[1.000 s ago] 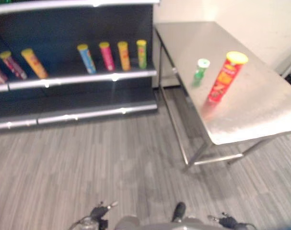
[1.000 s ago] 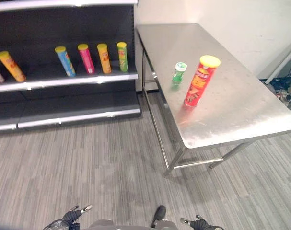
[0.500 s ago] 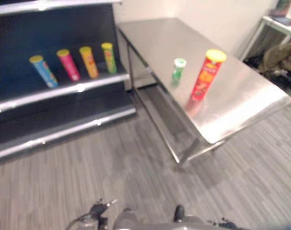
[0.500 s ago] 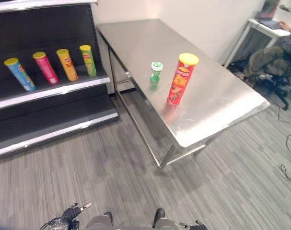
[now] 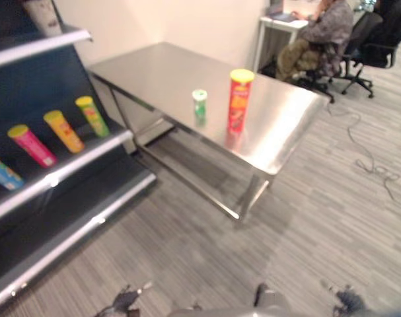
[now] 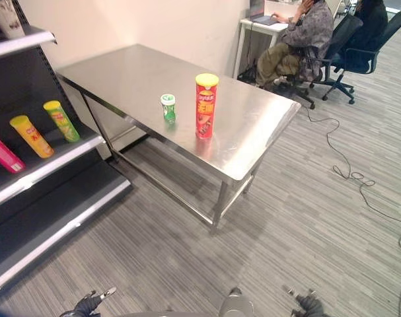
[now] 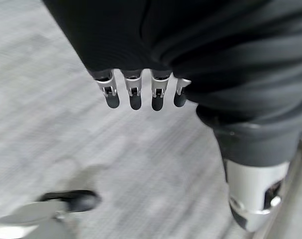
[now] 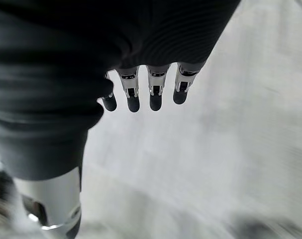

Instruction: Put the goods on the table back onto the shelves and tidy them up.

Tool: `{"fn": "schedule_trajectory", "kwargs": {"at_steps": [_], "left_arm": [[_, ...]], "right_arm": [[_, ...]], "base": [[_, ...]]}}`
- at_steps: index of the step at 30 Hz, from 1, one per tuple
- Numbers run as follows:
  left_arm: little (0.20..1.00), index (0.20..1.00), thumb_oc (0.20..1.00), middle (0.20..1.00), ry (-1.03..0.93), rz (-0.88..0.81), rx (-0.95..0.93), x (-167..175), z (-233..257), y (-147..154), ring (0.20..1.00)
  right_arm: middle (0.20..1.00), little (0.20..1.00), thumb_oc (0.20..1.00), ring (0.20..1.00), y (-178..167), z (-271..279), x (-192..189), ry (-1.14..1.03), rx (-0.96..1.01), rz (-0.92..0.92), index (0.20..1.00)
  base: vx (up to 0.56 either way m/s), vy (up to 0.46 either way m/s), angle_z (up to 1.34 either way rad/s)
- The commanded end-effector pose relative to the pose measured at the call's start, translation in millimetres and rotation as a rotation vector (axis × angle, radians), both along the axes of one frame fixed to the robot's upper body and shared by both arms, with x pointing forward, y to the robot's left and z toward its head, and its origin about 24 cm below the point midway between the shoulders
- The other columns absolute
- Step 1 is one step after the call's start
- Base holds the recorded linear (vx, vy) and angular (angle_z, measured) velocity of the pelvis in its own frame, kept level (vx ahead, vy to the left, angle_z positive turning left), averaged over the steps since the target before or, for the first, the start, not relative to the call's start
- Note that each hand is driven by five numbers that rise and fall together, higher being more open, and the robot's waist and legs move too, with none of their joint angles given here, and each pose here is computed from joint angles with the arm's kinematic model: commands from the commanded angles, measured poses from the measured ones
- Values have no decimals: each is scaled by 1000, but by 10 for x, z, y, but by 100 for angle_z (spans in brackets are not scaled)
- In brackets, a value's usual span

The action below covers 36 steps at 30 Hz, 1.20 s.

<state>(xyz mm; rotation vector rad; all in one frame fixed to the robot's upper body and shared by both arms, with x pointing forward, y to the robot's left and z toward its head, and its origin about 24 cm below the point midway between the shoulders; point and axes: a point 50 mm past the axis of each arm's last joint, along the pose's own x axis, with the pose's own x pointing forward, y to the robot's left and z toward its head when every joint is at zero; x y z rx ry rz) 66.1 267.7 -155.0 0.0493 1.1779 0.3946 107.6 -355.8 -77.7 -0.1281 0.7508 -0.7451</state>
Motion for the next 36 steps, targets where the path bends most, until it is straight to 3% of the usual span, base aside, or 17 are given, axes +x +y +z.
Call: {"fn": "schedule_trajectory", "kwargs": {"at_steps": [1,7,11,20,32,36], "left_arm": [[1000,1000,1000,1000,-50,-37,27,150,49,40,1000],[1000,1000,1000,1000,-40,-69,12,71,33,11,1000],[1000,1000,1000,1000,-39,-89,1,40,30,-2,1000],[1000,1000,1000,1000,-81,-100,-12,65,55,-24,1000],[1000,1000,1000,1000,-63,-87,-20,13,38,-43,1000],[1000,1000,1000,1000,-63,-83,-17,17,44,-29,1000]], "right_arm": [[1000,1000,1000,1000,-404,775,506,-292,-245,39,1000],[1000,1000,1000,1000,-438,2199,972,-695,-580,310,1000],[1000,1000,1000,1000,-256,2665,1160,-834,-645,470,1000],[1000,1000,1000,1000,51,3128,1845,-741,-729,765,1000],[1000,1000,1000,1000,-62,3365,1870,-767,-793,664,1000],[1000,1000,1000,1000,-41,3224,1870,-762,-764,660,1000]], "base": [[78,-89,43],[50,-105,3],[55,-108,14],[6,-144,20],[19,-12,35],[121,144,-20]]}}
